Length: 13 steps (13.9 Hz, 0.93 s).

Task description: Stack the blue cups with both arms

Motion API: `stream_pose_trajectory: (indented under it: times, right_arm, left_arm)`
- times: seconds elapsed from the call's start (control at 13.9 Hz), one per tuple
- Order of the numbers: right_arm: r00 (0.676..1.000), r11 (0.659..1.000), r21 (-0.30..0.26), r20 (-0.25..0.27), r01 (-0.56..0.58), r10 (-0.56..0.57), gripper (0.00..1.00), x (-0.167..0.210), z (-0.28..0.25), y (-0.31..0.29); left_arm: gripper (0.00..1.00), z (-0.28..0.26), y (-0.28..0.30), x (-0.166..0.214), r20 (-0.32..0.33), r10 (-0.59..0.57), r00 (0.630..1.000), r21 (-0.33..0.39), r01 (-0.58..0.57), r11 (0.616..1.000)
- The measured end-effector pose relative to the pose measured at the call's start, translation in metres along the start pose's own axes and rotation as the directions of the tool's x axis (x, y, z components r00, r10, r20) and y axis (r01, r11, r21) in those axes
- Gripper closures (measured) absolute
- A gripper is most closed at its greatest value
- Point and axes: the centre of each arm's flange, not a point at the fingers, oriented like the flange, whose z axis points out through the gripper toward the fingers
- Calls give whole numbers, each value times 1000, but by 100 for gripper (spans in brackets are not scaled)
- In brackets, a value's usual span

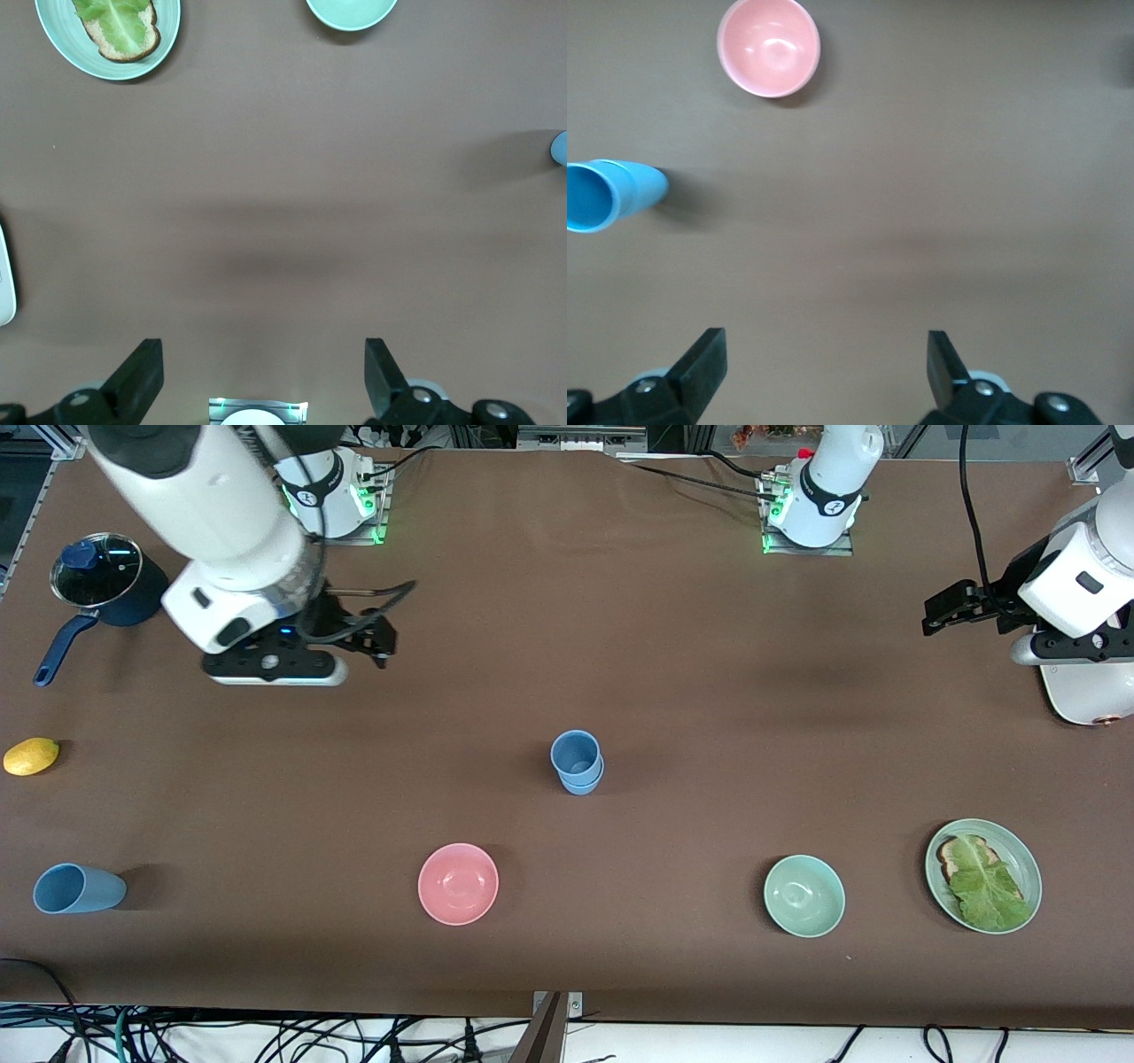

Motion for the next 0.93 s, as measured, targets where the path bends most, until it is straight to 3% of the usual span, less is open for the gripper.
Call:
stream_pose_trajectory:
  times: [0.43,0.65,0.93]
  right_arm:
    - [997,997,-5,22,80,-79,0,-18,-14,105]
    - [995,996,30,46,86,-87,0,-18,-16,137]
    - [997,998,34,51,58,-60,0,-16,-16,161]
  left_arm:
    - [0,0,0,0,1,-1,1000,0,1,1000]
    - [0,2,-1,2,5,-1,1000,0,1,1000]
    - [0,5,-1,3,9,-2,1000,0,2,1000]
